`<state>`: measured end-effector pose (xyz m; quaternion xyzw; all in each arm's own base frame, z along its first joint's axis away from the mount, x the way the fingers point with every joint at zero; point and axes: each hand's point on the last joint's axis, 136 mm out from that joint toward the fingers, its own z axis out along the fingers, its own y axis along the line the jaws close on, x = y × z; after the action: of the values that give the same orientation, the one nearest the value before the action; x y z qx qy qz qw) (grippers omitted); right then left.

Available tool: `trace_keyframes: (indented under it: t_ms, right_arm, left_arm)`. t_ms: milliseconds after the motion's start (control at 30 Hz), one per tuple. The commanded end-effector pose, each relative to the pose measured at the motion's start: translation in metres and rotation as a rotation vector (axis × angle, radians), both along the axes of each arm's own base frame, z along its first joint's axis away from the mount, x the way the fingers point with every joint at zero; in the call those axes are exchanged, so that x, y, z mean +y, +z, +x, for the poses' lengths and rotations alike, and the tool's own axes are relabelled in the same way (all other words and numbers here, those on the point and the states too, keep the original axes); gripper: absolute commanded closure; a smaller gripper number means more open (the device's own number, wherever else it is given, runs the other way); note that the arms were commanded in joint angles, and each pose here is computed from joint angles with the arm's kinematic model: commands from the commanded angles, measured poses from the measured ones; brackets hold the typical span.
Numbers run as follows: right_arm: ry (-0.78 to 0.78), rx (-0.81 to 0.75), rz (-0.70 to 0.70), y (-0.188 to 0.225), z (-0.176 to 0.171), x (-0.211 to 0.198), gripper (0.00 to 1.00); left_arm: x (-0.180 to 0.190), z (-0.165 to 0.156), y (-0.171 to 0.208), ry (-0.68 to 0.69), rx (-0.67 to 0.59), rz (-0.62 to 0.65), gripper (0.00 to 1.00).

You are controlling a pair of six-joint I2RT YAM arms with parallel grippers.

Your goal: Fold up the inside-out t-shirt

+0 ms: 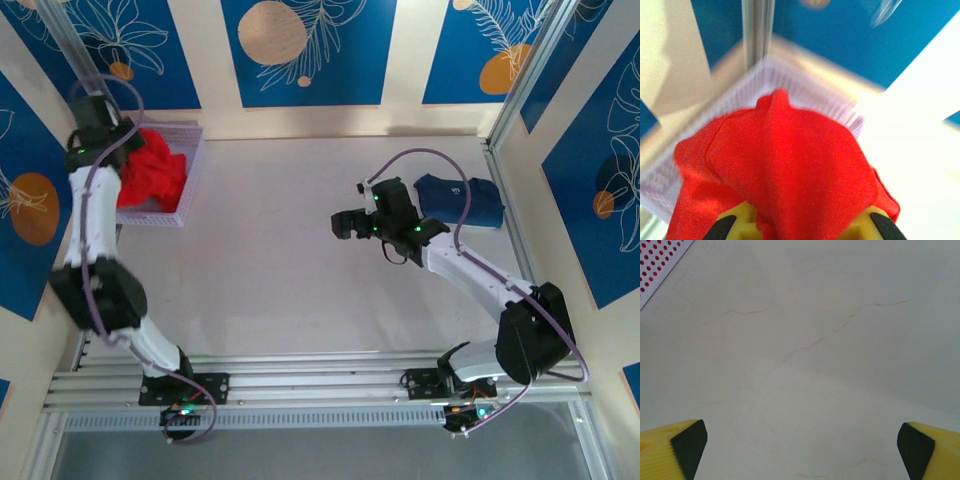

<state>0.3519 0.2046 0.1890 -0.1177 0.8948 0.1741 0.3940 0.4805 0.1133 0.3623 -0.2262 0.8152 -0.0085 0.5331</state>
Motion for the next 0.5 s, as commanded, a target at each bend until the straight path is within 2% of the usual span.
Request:
trace_keyframes:
  t_ms: [0, 133, 233, 367, 467]
  right_arm:
    - [-0.042, -0.098, -0.026, 0.042, 0.009, -0.018, 0.01]
    - [-0.057, -0.147, -0.042, 0.067, 0.010, -0.031, 0.01]
    - [-0.078, -0.173, -0.069, 0.081, 0.009, -0.044, 0.01]
    - [-0.123, -0.187, -0.086, 0.096, 0.005, -0.066, 0.01]
    - [-0.154, -0.182, -0.070, 0.103, 0.000, -0.081, 0.01]
  left_arm:
    - [-0.058, -0.030, 0.105, -0.145, -0.294, 0.014, 1.00]
    - [-0.126, -0.065, 0.154, -0.319, -0.386, 0.040, 1.00]
    - [-0.170, -0.086, 0.161, -0.435, -0.395, 0.015, 1.00]
    - [-0.225, -0.106, 0.137, -0.575, -0.358, -0.055, 1.00]
    - [-0.269, -0.111, 0.094, -0.662, -0.283, -0.110, 1.00]
